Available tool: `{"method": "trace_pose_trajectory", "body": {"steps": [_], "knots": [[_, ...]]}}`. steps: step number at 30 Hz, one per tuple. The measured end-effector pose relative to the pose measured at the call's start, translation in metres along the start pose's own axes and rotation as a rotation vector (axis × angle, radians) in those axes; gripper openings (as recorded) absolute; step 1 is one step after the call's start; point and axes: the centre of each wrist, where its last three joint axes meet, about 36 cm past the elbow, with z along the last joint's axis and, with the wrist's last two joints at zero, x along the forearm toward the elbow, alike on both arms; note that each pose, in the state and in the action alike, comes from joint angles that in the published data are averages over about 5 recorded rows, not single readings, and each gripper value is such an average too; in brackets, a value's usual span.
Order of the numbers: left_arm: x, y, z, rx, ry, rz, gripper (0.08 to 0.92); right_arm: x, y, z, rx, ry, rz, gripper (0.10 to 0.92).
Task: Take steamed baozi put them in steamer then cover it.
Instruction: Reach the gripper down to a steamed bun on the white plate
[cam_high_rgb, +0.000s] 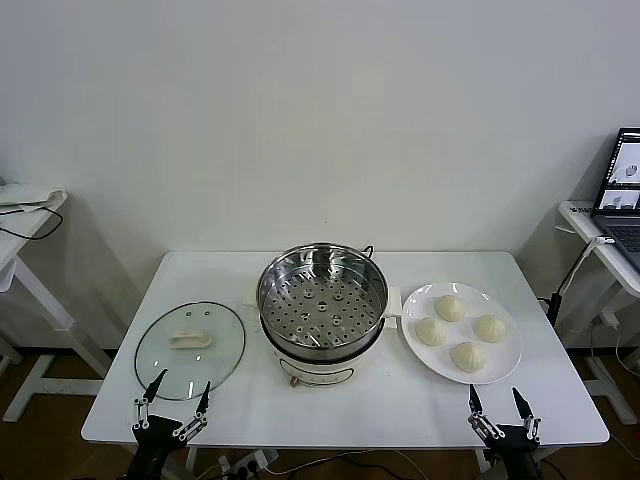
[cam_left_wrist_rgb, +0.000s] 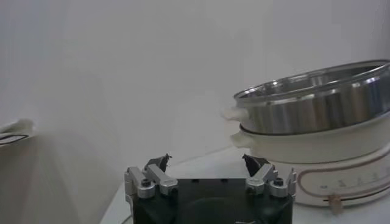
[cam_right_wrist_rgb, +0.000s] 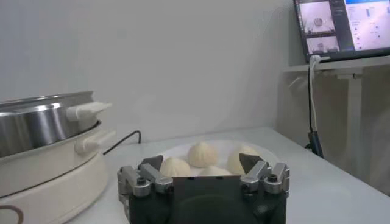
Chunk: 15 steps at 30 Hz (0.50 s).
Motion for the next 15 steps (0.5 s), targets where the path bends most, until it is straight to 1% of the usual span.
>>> {"method": "trace_pose_trajectory", "body": {"steps": [3,7,11,15], "knots": [[0.000,-0.001,0.000,0.003,-0.004,-0.003,0.823,-0.009,-0.002,-0.006,0.011,-0.004,0.012,0.823],[-0.002,-0.003,-0.002,0.007,-0.019,-0.010,0.823,-0.039,-0.008,-0.022,0.029,-0.018,0.029,0.823],[-0.003,-0.004,-0.006,0.008,-0.036,-0.016,0.823,-0.082,-0.017,-0.044,0.044,-0.037,0.037,0.823],[-0.002,-0.005,-0.010,0.010,-0.048,-0.020,0.823,-0.137,-0.026,-0.068,0.057,-0.046,0.024,0.823]]}}
